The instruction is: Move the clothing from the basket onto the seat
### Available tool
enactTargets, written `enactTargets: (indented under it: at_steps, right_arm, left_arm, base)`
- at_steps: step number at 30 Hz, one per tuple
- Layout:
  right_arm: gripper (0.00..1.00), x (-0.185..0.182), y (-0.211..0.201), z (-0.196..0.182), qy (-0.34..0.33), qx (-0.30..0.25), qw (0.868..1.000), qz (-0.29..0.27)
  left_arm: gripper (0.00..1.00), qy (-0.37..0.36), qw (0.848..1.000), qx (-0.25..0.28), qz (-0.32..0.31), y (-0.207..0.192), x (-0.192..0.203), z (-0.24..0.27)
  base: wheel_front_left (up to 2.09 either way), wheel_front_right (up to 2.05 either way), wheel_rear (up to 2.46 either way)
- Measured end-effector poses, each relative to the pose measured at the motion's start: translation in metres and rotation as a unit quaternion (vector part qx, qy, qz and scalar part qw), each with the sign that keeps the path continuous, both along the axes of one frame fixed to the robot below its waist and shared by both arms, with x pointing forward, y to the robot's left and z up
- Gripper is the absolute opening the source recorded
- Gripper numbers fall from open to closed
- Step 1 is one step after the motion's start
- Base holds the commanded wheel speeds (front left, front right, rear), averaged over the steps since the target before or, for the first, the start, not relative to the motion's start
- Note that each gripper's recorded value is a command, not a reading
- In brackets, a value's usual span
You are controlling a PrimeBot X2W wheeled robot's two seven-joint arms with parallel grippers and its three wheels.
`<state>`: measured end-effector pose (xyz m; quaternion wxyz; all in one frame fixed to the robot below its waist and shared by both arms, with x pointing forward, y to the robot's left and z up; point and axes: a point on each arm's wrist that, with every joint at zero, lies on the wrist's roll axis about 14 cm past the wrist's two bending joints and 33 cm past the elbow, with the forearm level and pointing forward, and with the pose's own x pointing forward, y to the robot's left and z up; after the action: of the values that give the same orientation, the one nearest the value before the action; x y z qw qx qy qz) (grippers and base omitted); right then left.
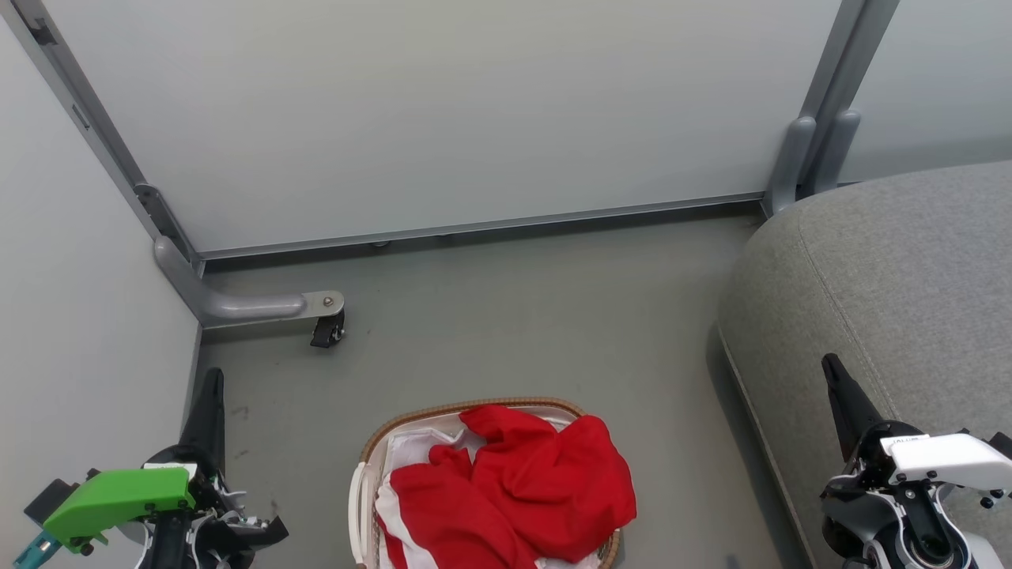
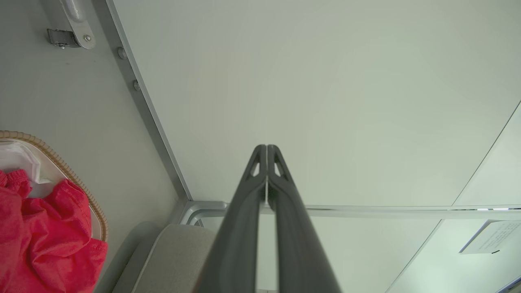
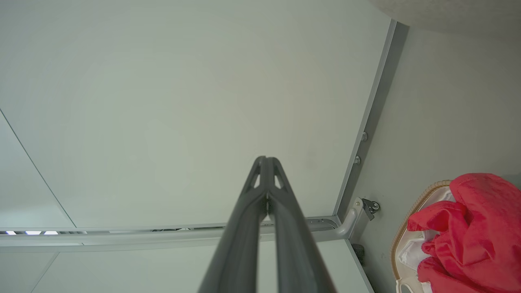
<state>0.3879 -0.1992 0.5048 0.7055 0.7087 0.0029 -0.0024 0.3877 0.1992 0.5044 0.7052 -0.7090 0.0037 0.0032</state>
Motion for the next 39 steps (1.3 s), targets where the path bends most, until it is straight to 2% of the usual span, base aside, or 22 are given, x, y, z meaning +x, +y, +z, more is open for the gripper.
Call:
enactTargets:
  at_steps: [1,2,8,17,24,30,33,39]
  right_arm:
    - [0.0,0.0,0.0,0.0,0.0,0.0,1.0,0.0]
    - [1.0,-0.001,0.0,-0.002,0.003,0.001,1.0,0.0]
    - [1.0,-0.012,0.005,-0.028,0.042,0.01,0.999,-0.001]
    - [1.0,-0.016,0.004,-0.032,0.048,-0.004,0.999,-0.013]
    - [1.0,-0.017,-0.005,-0.033,0.051,-0.038,0.997,-0.031]
    - [1.0,-0.017,-0.012,-0.027,0.045,-0.096,0.994,-0.042]
    - [1.0,-0.015,-0.013,-0.017,0.032,-0.142,0.989,-0.042]
    - [1.0,-0.012,-0.005,0.001,0.005,-0.236,0.971,-0.033]
  left_arm:
    - [0.0,0.0,1.0,0.0,0.0,0.0,0.0,0.0]
    - [1.0,0.003,1.0,-0.001,0.0,0.0,0.0,-0.002]
    - [1.0,0.045,0.999,-0.006,-0.002,-0.004,-0.013,-0.03]
    - [1.0,0.044,0.999,0.001,-0.005,-0.014,-0.014,-0.029]
    - [1.0,0.038,0.999,0.021,-0.006,-0.02,-0.014,-0.025]
    - [1.0,0.032,0.998,0.061,-0.008,-0.023,-0.014,-0.022]
    - [1.0,0.027,0.995,0.095,-0.011,-0.025,-0.014,-0.019]
    - [1.0,0.012,0.984,0.179,-0.016,-0.029,-0.012,-0.011]
  base:
    - [0.0,0.0,0.0]
    - [0.0,0.0,0.0]
    - [0.0,0.0,0.0]
    - [0.0,0.0,0.0]
    - [0.0,0.0,0.0]
    - [0.0,0.0,0.0]
    - [0.0,0.0,0.0]
    - [0.0,0.0,0.0]
